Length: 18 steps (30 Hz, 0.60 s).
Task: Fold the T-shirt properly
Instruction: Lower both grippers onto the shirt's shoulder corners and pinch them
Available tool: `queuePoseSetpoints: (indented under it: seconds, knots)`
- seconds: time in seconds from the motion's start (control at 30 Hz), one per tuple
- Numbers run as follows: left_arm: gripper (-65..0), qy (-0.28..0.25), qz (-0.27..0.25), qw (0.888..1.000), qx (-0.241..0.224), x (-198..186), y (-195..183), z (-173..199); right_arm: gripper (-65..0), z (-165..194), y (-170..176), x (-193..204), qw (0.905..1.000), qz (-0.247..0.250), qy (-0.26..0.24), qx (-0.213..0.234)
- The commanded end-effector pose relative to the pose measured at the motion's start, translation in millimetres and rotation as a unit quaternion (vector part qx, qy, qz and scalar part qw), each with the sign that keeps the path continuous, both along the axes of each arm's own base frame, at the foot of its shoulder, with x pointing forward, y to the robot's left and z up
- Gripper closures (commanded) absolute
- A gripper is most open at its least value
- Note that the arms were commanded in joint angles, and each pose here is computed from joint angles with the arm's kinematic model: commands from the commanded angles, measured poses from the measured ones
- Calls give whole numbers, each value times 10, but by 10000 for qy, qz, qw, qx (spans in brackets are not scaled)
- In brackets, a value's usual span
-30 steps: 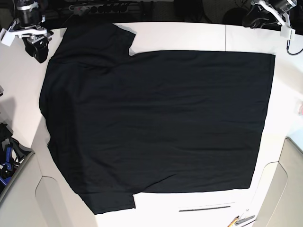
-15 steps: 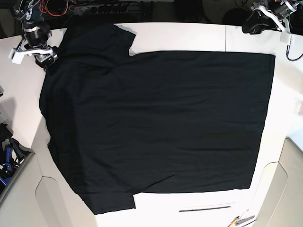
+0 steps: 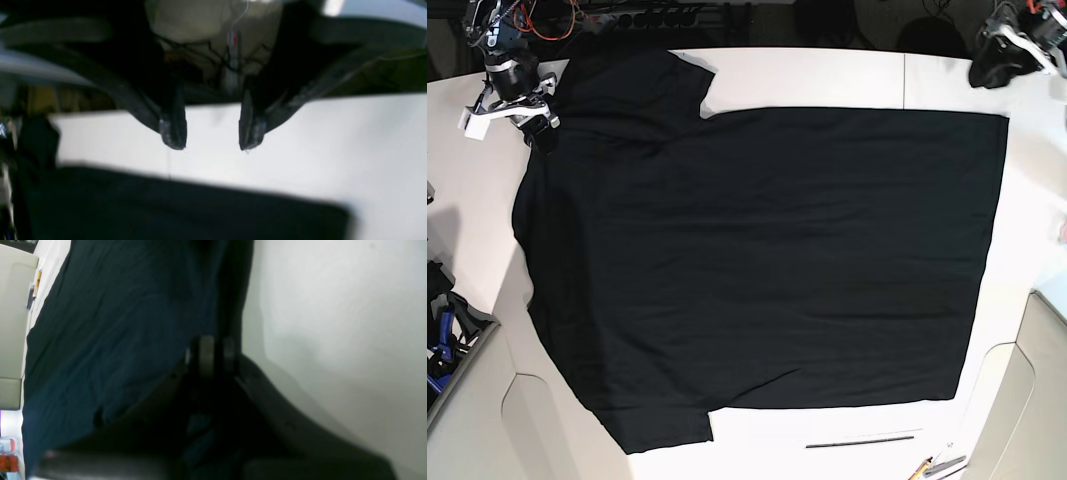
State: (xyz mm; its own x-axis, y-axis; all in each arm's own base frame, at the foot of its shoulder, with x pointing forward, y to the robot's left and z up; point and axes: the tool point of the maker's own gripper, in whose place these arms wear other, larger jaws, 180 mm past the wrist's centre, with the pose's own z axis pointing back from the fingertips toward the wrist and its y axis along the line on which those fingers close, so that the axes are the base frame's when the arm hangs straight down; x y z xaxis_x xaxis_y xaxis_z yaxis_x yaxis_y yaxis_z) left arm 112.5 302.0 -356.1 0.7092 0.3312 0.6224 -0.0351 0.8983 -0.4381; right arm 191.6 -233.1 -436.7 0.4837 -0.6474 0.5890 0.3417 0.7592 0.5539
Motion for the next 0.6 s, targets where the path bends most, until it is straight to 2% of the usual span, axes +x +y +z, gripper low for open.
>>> queuePoseSetpoints:
  seconds: [0.0, 0.1, 0.23, 0.37, 0.57]
  knots:
    - [-307, -266, 74, 9996, 80, 79, 111, 162, 0, 0, -8, -23, 10000, 58, 64, -50]
    - [-316, -501, 219, 9980, 311, 205, 303, 312, 0, -5, -2, -27, 9999, 77, 84, -41]
    - [-316, -493, 399, 9955, 705, 389, 473, 300, 0, -5, -2, -27, 9999, 73, 83, -39]
    - [-316, -545, 729, 9931, 741, 529, 644, 239, 0, -5, -2, -27, 9999, 73, 83, -39]
    - [-316, -308, 1403, 9888, 415, 507, 939, -81, 0, -4, -2, -26, 9999, 72, 81, -39]
